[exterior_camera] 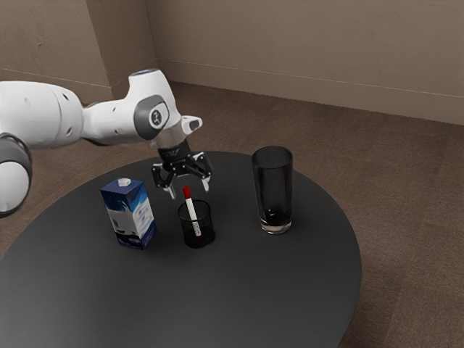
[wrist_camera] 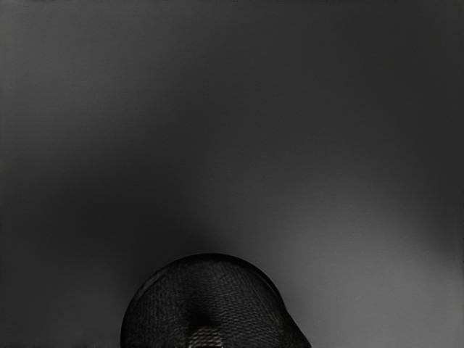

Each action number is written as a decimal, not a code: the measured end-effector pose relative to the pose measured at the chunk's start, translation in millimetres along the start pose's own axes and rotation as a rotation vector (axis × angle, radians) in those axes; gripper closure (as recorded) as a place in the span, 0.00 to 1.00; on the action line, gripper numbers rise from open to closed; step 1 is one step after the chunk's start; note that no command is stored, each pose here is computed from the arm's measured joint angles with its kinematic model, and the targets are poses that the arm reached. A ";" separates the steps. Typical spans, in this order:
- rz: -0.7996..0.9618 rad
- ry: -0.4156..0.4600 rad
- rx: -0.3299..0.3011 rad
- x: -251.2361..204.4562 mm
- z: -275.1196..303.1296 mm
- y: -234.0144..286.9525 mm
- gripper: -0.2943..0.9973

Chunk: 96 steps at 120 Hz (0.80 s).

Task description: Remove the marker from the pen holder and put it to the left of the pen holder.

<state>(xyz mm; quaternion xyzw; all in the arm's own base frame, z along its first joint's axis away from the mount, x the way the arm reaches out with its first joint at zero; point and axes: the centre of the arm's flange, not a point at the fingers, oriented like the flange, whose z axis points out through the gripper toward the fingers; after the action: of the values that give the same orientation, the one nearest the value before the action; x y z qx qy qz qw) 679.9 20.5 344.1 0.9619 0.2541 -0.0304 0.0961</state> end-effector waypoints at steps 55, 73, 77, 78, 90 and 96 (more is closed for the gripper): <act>-0.040 -0.004 0.004 -7.0 -2.3 -3.4 0.60; -0.051 -0.008 0.004 -7.8 -1.6 -5.4 0.73; -0.052 -0.008 0.005 -8.1 -1.7 -5.3 0.75; -0.053 -0.008 0.005 -8.1 -1.7 -5.3 0.75; -0.057 -0.002 0.005 -8.9 -6.7 -5.4 0.78; -0.059 0.002 0.006 -14.6 -13.8 -7.3 0.79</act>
<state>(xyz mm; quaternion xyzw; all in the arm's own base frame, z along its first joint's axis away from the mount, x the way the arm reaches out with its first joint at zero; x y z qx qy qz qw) 663.7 22.4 357.9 0.9543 0.2825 -0.0330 0.0923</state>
